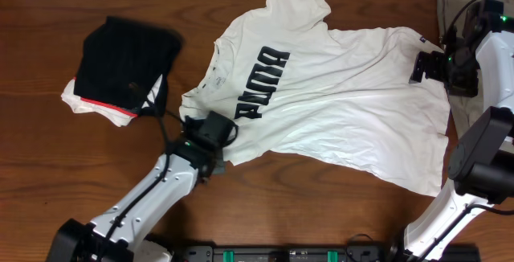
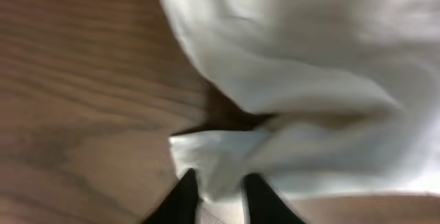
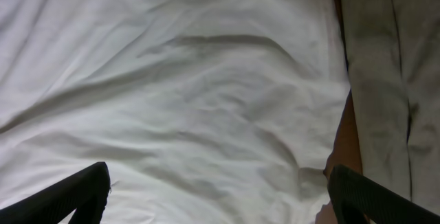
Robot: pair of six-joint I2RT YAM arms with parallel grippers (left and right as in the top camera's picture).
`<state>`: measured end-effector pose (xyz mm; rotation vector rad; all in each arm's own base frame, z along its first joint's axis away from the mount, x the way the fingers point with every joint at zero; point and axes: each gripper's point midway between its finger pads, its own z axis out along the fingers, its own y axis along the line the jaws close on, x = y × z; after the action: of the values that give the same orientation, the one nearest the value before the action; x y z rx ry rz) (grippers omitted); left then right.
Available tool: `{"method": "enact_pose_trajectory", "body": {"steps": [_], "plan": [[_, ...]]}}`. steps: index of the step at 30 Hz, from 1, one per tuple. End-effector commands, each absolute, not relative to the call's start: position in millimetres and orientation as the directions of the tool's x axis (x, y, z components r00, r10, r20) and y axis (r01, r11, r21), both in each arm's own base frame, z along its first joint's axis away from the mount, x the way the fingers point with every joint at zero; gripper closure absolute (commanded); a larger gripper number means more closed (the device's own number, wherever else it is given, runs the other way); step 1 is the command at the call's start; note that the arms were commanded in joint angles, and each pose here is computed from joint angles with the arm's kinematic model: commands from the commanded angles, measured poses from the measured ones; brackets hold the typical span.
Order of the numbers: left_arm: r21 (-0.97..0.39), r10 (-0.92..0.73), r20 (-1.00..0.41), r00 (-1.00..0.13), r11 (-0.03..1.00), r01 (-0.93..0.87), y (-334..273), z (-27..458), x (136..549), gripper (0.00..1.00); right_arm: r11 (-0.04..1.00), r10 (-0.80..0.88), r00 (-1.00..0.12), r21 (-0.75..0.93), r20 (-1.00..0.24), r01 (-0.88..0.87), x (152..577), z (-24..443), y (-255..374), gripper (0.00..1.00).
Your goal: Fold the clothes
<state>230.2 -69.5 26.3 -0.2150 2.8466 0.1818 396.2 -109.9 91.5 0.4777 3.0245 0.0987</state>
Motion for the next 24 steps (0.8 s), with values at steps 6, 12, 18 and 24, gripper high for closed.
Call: {"method": "enact_pose_trajectory", "body": {"steps": [6, 12, 18, 24], "plan": [[0.089, -0.222, -0.348, -0.911, 0.959, -0.268, -51, 37, 250, 0.63, 0.951, 0.308, -0.945, 0.08, -0.111, 0.3, 401, 107, -110, 0.01], [0.089, -0.176, -0.367, -0.913, 0.971, -0.223, -53, 40, 258, 0.62, 0.951, 0.308, -0.945, 0.08, -0.111, 0.3, 401, 107, -110, 0.01], [-0.014, -0.181, -0.277, -0.944, 0.983, -0.184, -73, 49, 243, 0.74, 0.951, 0.308, -0.945, 0.08, -0.111, 0.3, 401, 107, -110, 0.01], [-0.058, -0.168, -0.233, -0.958, 0.986, -0.159, -81, 55, 226, 0.87, 0.951, 0.308, -0.945, 0.08, -0.111, 0.3, 401, 107, -110, 0.01]]}}
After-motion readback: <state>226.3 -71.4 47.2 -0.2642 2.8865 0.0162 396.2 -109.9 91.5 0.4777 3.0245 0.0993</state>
